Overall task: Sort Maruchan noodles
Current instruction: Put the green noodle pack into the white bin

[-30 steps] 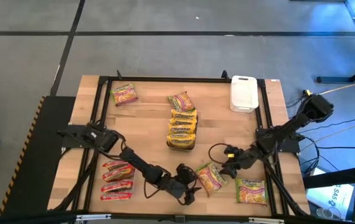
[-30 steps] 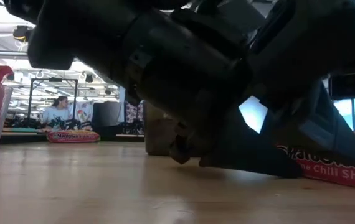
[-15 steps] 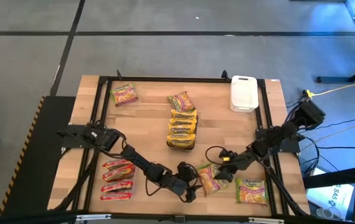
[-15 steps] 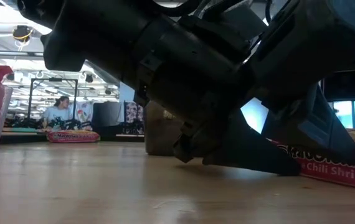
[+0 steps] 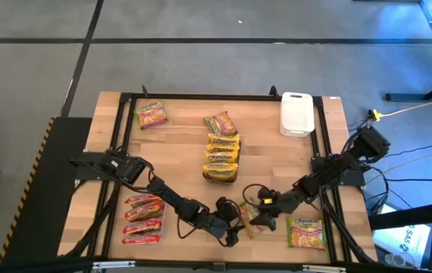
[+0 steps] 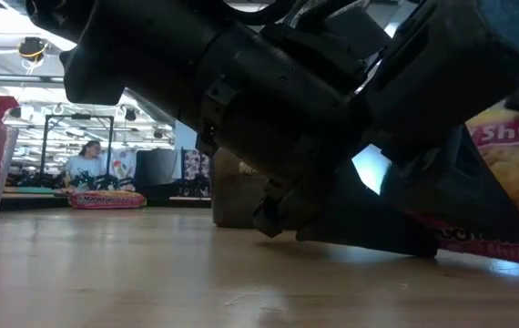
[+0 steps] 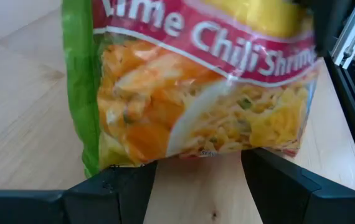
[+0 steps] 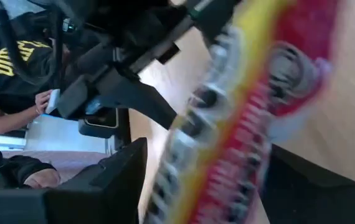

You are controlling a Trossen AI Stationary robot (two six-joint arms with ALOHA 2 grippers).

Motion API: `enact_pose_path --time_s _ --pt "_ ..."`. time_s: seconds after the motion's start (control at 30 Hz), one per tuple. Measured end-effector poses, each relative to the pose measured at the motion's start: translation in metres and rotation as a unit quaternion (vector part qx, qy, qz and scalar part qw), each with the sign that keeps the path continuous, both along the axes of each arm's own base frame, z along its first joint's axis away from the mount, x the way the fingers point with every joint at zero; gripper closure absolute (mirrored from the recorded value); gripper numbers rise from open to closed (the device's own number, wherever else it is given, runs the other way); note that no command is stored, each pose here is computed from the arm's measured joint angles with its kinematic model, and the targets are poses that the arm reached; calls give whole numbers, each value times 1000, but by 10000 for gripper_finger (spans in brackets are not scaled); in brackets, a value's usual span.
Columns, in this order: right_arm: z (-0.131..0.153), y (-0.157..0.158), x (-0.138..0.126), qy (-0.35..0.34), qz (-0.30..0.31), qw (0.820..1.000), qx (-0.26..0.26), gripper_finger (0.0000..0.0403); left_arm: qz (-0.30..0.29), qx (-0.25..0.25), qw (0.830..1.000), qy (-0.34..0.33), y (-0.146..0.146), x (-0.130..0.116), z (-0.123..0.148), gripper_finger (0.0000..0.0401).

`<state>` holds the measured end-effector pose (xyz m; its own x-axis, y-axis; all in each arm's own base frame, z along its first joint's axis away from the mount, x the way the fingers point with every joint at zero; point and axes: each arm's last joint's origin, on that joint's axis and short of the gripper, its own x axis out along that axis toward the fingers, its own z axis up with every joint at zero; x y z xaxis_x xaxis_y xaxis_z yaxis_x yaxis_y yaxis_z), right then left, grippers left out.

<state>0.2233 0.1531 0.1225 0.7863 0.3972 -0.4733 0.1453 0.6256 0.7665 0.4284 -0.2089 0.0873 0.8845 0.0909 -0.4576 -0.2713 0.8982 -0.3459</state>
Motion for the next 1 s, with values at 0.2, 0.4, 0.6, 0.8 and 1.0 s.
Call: enact_pose_path --time_s 0.2,0.4,0.6,0.8,1.0 --pt "-2 0 1 29 -9 999 -31 169 1 -4 1000 -8 0 1 1 170" --pt "0 3 5 33 13 996 -76 256 -13 16 1000 -7 -2 0 2 170" --pt "9 3 4 5 71 986 -149 312 -94 10 994 53 -6 -12 33 170" --pt "38 -18 -4 -14 89 974 -210 306 -131 61 981 132 -4 -45 78 170" --pt "96 -63 -13 -14 62 949 -310 306 -98 87 983 129 17 -93 111 170"
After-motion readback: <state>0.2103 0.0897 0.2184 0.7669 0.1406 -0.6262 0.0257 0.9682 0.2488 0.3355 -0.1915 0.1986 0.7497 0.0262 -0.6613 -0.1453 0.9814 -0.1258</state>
